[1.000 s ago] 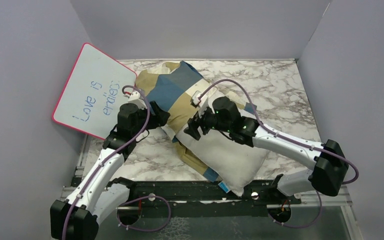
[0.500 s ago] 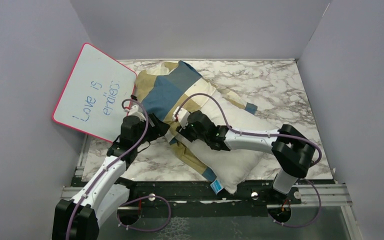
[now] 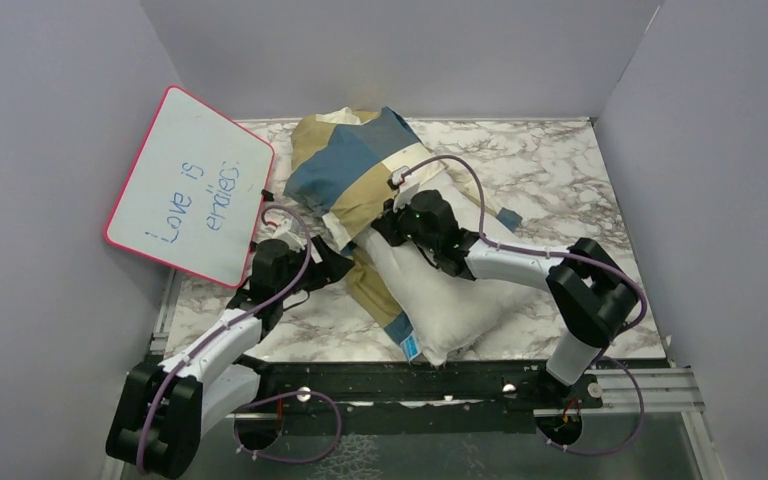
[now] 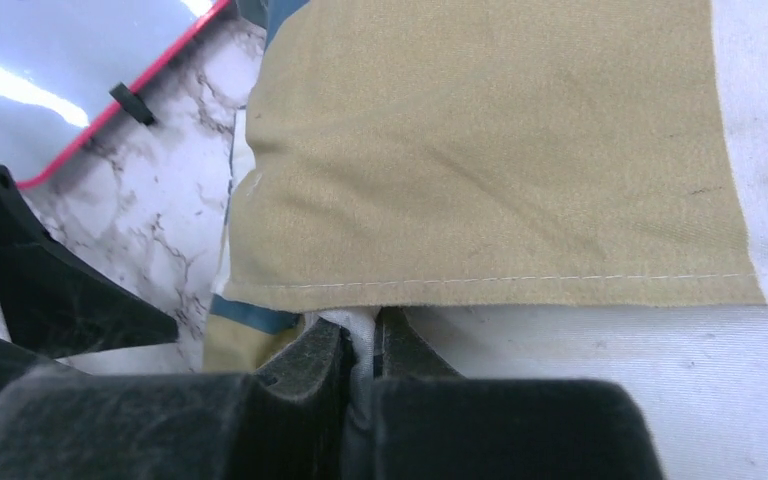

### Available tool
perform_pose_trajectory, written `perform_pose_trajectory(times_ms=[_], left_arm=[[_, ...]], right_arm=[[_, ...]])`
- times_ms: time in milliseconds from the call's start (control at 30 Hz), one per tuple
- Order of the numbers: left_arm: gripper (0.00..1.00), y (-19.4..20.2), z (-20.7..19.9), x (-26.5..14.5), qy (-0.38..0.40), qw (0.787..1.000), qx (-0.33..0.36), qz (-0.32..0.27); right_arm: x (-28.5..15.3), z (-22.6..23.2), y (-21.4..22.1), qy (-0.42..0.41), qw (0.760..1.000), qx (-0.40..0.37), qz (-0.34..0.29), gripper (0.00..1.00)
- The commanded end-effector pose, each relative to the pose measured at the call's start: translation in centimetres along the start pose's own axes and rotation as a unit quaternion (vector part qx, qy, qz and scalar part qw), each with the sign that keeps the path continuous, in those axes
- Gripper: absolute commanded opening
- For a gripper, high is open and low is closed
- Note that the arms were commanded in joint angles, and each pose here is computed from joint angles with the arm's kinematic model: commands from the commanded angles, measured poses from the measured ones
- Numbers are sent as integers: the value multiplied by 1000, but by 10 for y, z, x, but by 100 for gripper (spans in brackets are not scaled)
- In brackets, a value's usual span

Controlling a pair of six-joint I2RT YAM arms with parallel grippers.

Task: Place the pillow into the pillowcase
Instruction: Stuff the pillow into the pillowcase.

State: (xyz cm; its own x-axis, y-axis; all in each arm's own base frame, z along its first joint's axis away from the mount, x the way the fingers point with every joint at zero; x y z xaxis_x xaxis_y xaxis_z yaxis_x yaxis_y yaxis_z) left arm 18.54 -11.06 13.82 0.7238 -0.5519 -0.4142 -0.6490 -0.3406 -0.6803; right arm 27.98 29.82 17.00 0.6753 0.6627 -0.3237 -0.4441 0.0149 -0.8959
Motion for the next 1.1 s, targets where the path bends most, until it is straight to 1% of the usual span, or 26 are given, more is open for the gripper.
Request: perform_pose_trajectory(times_ms=[0,100,300,433,600,633,667,700,767,800,900,1000,1067], left_arm=[[77,-4,3,11,-11,999,31,-36],[76,-5,9,22,-29,998,31,-43],[73,-7,3,49,-20,998,40,-39],[69,-7,-3,65,-38,996,56,-63],[61,-12,-7,82,-61,991,73,-96],[57,-13,-7,85,-64,990,75,-99],[49,-12,-7,86,-65,990,76,-98],[37,-11,-8,87,-63,991,76,-95],[5,-10,-13,82,-51,990,82,-99],[0,-8,-17,77,-47,989,90,-104],[0,-6,-40,62,-14,984,125,-127],[0,11,-56,53,13,983,139,-121],[0,25,-57,50,9,984,138,-112]], right_arm=[[5,2,-4,-34,996,79,-20,1],[4,0,-4,-42,994,96,-27,1],[3,-2,-4,-46,992,112,-35,1],[5,-1,-2,-55,990,127,-33,1],[5,1,2,-70,985,153,-42,1],[6,1,3,-73,984,157,-43,1],[6,2,4,-76,983,162,-44,1],[7,2,4,-79,982,167,-48,1],[9,2,5,-79,978,181,-60,1],[11,1,7,-77,977,189,-66,1],[19,-2,5,-66,968,216,-111,1],[30,-6,-3,-49,959,230,-157,1],[33,-7,-10,-44,954,231,-188,1]])
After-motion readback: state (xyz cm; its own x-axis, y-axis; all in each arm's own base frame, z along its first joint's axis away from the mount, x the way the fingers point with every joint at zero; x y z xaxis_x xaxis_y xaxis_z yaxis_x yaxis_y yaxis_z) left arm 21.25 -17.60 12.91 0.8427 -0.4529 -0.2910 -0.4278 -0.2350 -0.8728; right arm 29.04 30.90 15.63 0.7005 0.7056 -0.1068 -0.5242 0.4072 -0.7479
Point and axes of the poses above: each gripper's point midway between its finger pads, its own x axis out along the fingers, its own z axis along the line the jaws close on, y = z × x, the point moved 10 cm from there along -x, back along the fingers, and after that the axes turned 9 degrees about x, right-handed, at the moved point
